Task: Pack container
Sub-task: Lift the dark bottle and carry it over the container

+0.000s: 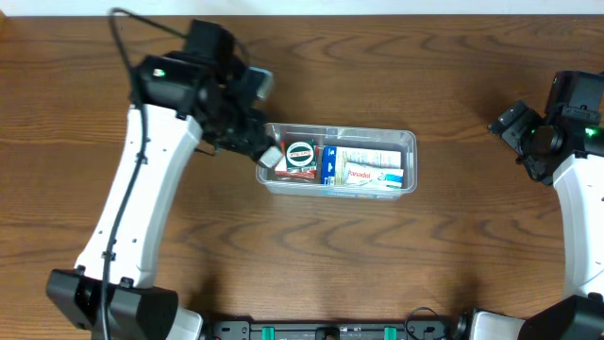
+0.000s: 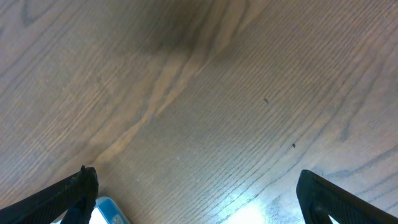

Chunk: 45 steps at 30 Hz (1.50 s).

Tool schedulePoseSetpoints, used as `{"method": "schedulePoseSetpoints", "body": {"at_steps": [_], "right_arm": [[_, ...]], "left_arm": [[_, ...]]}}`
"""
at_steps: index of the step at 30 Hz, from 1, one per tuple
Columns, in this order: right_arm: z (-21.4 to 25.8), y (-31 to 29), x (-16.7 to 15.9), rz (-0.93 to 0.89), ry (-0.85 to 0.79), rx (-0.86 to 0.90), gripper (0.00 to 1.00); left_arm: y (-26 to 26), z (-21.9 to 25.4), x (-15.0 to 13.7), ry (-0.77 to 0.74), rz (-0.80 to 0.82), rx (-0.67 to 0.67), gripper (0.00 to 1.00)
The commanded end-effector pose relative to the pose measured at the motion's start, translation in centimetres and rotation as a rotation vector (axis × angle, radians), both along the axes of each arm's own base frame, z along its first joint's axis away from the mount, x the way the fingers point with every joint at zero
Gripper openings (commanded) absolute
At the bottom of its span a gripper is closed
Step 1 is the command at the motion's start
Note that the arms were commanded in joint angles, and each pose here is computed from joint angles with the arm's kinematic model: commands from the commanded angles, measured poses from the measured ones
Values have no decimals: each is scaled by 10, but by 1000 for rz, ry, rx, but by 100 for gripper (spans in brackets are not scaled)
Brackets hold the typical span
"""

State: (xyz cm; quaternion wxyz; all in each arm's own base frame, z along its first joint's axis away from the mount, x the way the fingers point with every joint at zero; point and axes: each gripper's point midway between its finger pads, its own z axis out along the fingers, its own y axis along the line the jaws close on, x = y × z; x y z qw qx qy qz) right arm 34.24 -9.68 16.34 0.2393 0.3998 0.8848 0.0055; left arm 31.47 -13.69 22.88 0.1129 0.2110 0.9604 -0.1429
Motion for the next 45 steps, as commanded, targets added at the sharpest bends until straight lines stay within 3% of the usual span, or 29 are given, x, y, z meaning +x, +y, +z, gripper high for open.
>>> {"method": "schedulePoseSetpoints", "body": {"at_steps": [1,9,20,28,37,45], "right_arm": [[2,-4,-1,-17,-3,-1,99],[2,-4,-1,-17,-3,-1,99],[2,-4,-1,-17,-3,-1,99],[2,-4,-1,-17,-3,-1,99],[2,-4,-1,-17,-3,-1,99],[2,-4,-1,-17,-3,-1,99]], "left_arm": [[-20,3,-8,-68,-204,-1,14],[-29,-9,7,-205,-378,135,14],[-30,-19,-1,-234,-620,168,14],[-35,-46,-20,-163,-689,167,14],[-46,-61,-12,-204,-696,145,14],[-51,-75,-24,-171,-727,144,15]]}}
